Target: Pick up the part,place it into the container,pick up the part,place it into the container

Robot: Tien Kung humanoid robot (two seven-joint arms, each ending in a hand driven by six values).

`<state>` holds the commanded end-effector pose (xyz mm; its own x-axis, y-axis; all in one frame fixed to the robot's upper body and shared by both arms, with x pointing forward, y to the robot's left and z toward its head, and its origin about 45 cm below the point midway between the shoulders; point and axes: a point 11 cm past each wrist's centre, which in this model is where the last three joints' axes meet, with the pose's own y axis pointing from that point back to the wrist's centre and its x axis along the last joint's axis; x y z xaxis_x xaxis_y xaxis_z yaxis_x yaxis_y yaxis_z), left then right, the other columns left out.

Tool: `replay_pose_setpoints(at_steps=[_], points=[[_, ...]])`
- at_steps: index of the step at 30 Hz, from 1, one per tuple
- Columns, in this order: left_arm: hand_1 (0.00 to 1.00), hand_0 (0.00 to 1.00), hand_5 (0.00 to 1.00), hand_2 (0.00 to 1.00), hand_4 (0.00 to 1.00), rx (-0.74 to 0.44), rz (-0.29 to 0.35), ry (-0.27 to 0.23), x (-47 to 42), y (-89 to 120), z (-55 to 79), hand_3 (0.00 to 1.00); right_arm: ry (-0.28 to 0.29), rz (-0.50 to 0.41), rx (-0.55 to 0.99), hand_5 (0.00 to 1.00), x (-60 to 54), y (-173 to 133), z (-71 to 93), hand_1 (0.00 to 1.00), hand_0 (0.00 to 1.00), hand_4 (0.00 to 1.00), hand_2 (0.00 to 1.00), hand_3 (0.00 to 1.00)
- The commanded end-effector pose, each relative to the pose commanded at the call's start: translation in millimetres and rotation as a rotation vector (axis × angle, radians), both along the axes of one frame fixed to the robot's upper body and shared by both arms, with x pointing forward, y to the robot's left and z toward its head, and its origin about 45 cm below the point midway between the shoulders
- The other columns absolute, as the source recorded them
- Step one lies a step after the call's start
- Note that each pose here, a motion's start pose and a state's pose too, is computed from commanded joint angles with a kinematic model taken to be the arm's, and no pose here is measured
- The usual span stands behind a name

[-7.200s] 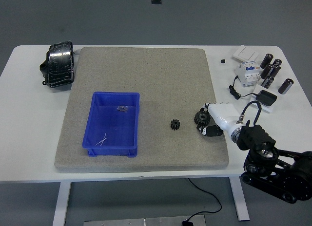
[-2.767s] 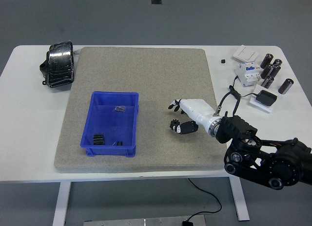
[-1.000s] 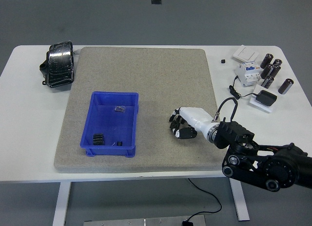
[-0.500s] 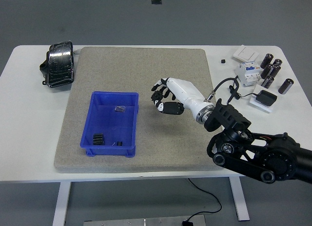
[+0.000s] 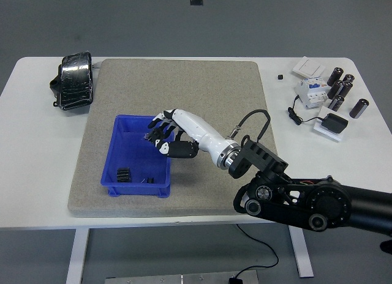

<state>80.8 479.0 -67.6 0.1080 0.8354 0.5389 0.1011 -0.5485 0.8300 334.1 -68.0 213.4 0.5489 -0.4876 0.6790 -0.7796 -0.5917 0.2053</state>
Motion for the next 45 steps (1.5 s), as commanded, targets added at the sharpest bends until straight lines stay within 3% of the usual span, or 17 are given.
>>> replay_pose_setpoints(at_steps=[2,7,8,13,14,27,35,37,38,45], points=[[0.640,0.659,0.658,0.584,0.623,0.000,-0.001,-0.001,0.6,0.1,0.1,0.546,0.008,0.016,-0.019,0.320,-1.4,1.9,-2.1,0.632,0.536,0.519,0.627,0.682],[0.640,0.659,0.658,0.584,0.623,0.000,-0.002,-0.003,1.9,0.2,0.4,0.546,0.024,0.039,-0.043,0.320,-3.5,5.0,-5.6,0.632,0.536,0.519,0.627,0.682],[0.640,0.659,0.658,0.584,0.623,0.000,-0.002,-0.002,1.7,0.2,0.4,0.546,0.027,0.042,-0.045,0.371,-3.6,5.2,-6.2,0.665,0.575,0.591,0.678,0.710],[0.640,0.659,0.658,0.584,0.623,0.001,-0.001,0.001,0.6,0.0,0.3,0.546,0.040,0.056,-0.054,0.371,-4.0,6.5,-8.2,0.665,0.575,0.591,0.678,0.710],[0.640,0.659,0.654,0.584,0.624,0.001,0.000,0.001,0.6,0.0,0.2,0.546,0.041,0.059,-0.054,0.371,-4.0,6.7,-8.3,0.752,0.657,0.645,0.775,0.780],[0.640,0.659,0.648,0.584,0.626,0.002,0.000,0.004,0.1,-0.7,0.0,0.546,0.022,0.035,-0.020,0.394,1.9,3.1,-1.4,0.779,0.679,0.703,0.789,0.813],[0.640,0.660,0.646,0.584,0.626,-0.003,0.005,0.008,-4.5,-3.6,-2.3,0.545,-0.021,-0.135,0.107,0.396,27.8,-37.9,20.2,0.758,0.664,0.702,0.765,0.782],[0.640,0.660,0.646,0.584,0.626,-0.003,0.008,0.010,-6.5,-4.2,-2.9,0.545,-0.019,-0.198,0.166,0.396,34.5,-54.2,21.5,0.758,0.664,0.702,0.765,0.782],[0.640,0.660,0.645,0.583,0.627,-0.003,0.009,0.011,-7.5,-4.3,-3.1,0.546,-0.017,-0.234,0.198,0.395,38.8,-63.0,21.7,0.733,0.659,0.698,0.735,0.720],[0.640,0.659,0.644,0.582,0.628,0.001,0.014,0.012,-10.7,-3.3,-3.0,0.546,0.011,-0.453,0.448,0.392,57.6,-116.3,19.0,0.733,0.664,0.695,0.730,0.709]])
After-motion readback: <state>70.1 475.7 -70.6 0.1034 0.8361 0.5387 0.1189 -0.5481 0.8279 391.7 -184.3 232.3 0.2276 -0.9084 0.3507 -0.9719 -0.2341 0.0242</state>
